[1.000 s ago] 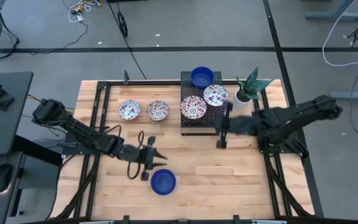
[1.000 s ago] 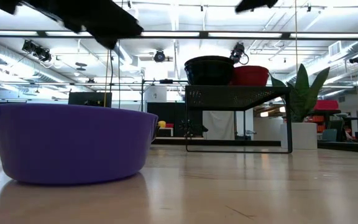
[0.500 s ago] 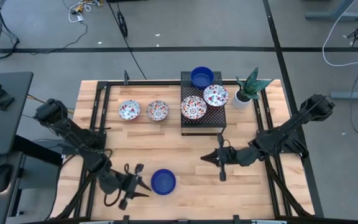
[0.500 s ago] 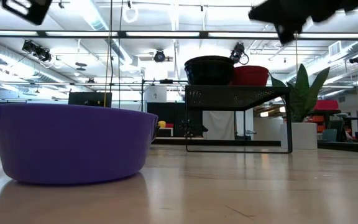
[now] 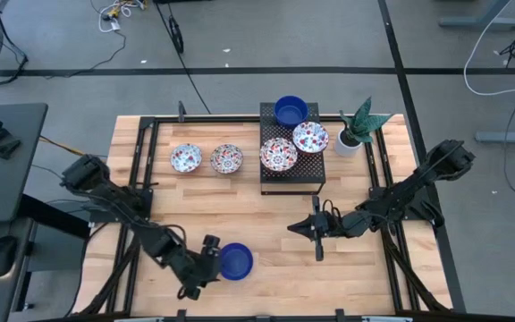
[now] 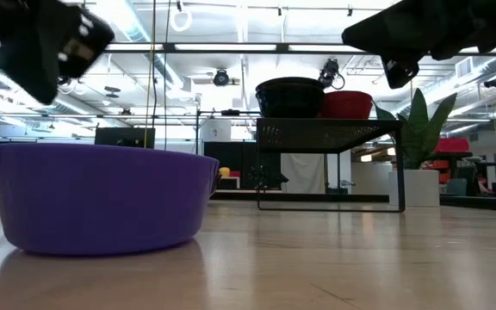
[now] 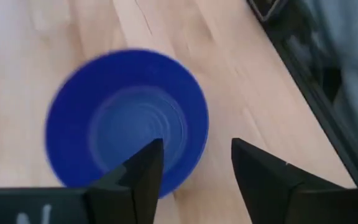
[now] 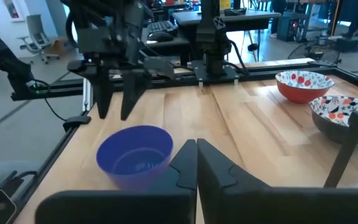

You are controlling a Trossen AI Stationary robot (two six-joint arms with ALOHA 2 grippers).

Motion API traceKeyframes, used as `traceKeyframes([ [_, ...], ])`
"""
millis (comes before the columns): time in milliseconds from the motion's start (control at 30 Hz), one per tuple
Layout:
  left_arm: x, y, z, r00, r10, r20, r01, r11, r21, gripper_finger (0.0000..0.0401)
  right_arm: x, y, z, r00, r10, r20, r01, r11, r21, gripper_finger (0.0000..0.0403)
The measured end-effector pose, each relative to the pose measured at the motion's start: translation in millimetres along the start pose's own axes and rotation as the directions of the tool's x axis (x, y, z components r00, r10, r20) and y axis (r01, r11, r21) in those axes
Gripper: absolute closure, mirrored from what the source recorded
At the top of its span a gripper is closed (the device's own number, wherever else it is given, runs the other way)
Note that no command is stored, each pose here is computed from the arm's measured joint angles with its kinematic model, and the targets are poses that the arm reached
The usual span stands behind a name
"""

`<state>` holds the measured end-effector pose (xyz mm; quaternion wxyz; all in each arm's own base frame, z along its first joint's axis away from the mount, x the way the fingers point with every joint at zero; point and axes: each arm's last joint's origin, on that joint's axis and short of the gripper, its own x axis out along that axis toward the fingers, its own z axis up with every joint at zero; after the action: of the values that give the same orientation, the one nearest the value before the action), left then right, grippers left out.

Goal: Pick & Place Mini bowls
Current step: Stack the blue bowl on top of the blue bowl on the shelf

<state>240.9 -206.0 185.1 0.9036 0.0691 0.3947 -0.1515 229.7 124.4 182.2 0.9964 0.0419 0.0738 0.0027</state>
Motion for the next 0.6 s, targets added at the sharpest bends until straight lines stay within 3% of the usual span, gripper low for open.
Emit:
traceKeyframes([
  [167,15,7,-8,0.996,-0.022,-0.089,0.022,1.0,0.001,0.0237,0,0,0,1.0,0.0,0.002,0.0,1.0,-0.018,0.0399],
  [367,28,9,-16,0.989,-0.009,-0.148,0.023,0.996,0.089,0.0271,1,-2,1,1.0,-0.01,0.003,0.01,1.0,-0.027,0.0399],
  [600,31,10,-14,0.993,0.0,-0.116,0.01,0.996,0.087,0.0339,3,-5,1,1.0,-0.021,0.003,0.021,1.0,-0.02,0.0399],
])
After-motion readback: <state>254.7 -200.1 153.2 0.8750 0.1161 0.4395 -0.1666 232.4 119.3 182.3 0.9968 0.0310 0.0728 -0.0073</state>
